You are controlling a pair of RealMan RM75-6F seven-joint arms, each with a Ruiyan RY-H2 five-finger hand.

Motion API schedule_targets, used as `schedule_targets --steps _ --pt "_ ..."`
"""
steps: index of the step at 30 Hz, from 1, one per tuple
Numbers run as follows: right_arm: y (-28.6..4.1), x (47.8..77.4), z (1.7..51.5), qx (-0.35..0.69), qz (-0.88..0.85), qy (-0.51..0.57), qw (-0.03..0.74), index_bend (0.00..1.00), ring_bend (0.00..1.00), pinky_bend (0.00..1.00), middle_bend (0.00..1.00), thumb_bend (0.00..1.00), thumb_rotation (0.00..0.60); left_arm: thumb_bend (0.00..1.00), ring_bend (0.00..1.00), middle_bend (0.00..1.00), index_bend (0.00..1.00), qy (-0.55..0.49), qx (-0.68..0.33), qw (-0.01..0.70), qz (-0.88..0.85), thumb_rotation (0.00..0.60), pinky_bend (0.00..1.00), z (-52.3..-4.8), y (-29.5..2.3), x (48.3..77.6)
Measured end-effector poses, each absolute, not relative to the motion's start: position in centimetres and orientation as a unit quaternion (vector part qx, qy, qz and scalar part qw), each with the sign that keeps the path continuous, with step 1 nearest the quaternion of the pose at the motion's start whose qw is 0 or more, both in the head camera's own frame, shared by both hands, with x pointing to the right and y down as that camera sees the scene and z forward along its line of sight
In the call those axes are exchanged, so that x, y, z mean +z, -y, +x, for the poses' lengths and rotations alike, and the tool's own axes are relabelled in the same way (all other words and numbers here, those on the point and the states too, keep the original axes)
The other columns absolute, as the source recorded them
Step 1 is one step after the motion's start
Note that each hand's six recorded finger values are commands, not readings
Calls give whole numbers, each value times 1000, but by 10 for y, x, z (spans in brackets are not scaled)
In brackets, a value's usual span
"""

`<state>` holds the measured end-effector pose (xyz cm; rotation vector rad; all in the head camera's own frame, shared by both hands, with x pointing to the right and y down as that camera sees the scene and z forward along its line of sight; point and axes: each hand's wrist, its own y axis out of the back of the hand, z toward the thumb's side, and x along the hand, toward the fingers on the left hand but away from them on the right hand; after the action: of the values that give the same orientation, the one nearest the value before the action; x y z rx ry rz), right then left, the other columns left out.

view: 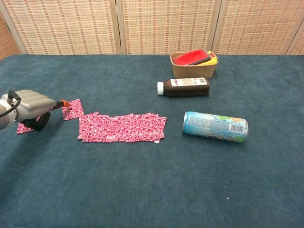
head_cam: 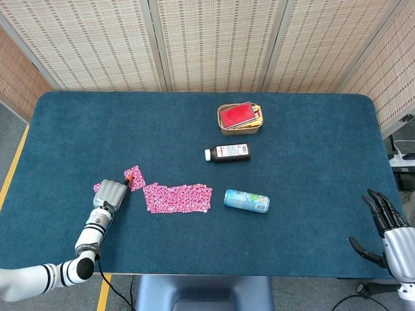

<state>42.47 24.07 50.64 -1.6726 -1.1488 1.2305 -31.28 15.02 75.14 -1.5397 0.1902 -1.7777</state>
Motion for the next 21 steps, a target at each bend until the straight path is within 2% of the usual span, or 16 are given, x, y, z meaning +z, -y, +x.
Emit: schedule_targets --steps 6,16,21 --pt "-240 506 425 480 -653 450 374 0 0 210 0 188 600 896 721 714 0 -78 -711 389 -581 600 686 -314 -143 751" --pt "-241 507 425 482 -653 449 374 0 0 210 0 189 600 896 720 714 0 -69 -682 393 -613 600 686 -297 -157 739" --pt "-241 506 425 481 -654 449 374 0 0 210 0 189 600 896 721 714 0 -59 -681 387 -619 600 686 -296 -159 742"
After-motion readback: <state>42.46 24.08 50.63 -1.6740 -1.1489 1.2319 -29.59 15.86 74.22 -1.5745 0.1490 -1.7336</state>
